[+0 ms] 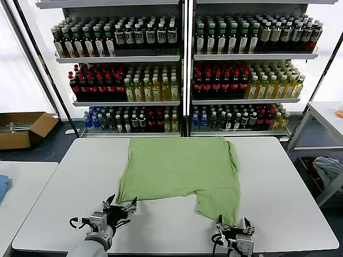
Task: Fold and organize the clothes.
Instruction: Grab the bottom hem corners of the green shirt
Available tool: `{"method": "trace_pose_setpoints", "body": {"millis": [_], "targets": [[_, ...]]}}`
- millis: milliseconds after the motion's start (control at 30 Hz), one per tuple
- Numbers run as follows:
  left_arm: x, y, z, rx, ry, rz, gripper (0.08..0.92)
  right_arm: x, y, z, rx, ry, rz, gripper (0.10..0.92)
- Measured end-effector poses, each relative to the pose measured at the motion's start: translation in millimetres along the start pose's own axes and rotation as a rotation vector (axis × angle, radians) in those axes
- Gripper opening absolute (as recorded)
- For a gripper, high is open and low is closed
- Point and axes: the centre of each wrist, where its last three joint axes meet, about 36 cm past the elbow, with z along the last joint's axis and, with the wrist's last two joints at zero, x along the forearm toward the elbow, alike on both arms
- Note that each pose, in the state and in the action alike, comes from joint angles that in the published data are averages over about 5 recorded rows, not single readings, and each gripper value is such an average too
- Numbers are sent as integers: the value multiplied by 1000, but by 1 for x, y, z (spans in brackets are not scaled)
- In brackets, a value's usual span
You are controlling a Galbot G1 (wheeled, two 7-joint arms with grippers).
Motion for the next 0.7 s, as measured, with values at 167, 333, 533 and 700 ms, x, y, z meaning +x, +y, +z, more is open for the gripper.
{"method": "trace_pose_setpoints", "body": {"millis": [167,333,533,700], "targets": [[0,1,-1,-1,-5,-1,823,-1,1,3,5,6,-5,823],[-3,4,0,-1,-8,-8,823,-2,1,5,9,14,-9,822],[-7,6,7,4,10,-4,820,-3,1,10,12,21,-14,740],[-10,5,14,10,29,4,715,-3,0,12,12,20,-15,613]]}}
